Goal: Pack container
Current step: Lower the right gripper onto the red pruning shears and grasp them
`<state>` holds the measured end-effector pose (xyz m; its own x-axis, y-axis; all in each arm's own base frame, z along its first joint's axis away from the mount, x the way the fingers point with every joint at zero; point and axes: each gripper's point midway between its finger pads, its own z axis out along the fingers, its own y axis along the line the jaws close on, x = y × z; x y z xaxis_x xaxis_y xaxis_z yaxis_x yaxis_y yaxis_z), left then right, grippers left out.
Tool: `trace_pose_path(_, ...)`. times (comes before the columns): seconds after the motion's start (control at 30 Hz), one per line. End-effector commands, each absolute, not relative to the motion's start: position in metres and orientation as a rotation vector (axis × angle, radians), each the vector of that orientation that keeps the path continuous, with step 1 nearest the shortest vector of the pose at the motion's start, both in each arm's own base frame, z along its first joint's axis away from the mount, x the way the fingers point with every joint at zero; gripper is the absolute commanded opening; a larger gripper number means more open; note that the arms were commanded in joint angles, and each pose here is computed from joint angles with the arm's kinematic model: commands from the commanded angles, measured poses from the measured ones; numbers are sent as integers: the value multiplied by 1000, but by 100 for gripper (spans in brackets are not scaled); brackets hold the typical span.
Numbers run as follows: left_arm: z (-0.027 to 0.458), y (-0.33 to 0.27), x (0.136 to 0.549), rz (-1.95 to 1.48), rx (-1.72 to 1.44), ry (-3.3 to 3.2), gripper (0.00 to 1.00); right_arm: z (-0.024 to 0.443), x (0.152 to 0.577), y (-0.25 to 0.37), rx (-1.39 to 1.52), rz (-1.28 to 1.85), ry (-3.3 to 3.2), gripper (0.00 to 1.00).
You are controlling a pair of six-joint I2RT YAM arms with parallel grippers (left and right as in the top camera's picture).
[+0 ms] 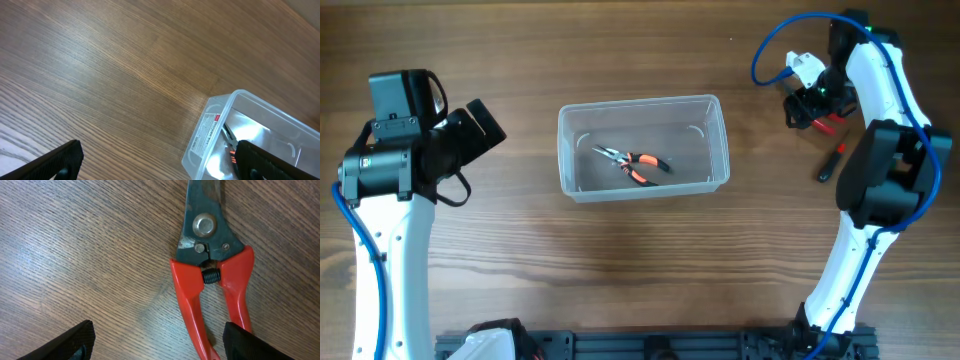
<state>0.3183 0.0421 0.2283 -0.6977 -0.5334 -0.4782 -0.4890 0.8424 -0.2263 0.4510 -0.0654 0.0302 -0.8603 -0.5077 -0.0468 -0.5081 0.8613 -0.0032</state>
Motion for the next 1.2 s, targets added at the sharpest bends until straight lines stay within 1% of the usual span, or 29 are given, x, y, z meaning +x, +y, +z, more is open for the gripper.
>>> trace_pose_path(0.0,229,42,320,-128,-760,2474,100,20,448,-58,-832,119,2979,82)
trace_pose_path(0.57,228,38,319,-139,-752,2486,100,-22,420,-55,-795,192,3047,81)
trace_pose_path(0.73,227,38,316,-137,-755,2497,100,-22,423,-56,-777,177,3041,57)
trace_pose_path(0.87,226,36,316,-138,-749,2502,100,-22,425,-56,-700,170,3055,45)
trace_pose_path(0.93,227,35,316,-139,-744,2504,100,-22,426,-56,-689,170,3056,43)
trace_pose_path(1.0,227,34,316,-140,-743,2504,100,-22,426,-56,-689,170,3056,34)
trace_pose_path(1.03,227,34,316,-140,-743,2504,100,-22,426,-56,-687,170,3056,27)
trace_pose_path(1.07,227,34,316,-139,-743,2504,100,-22,426,-56,-676,170,3059,23)
trace_pose_path(1.13,227,34,316,-139,-743,2504,100,-22,426,-56,-659,169,3061,17)
trace_pose_path(1.17,227,34,316,-139,-743,2504,100,-22,426,-56,-659,168,3060,16)
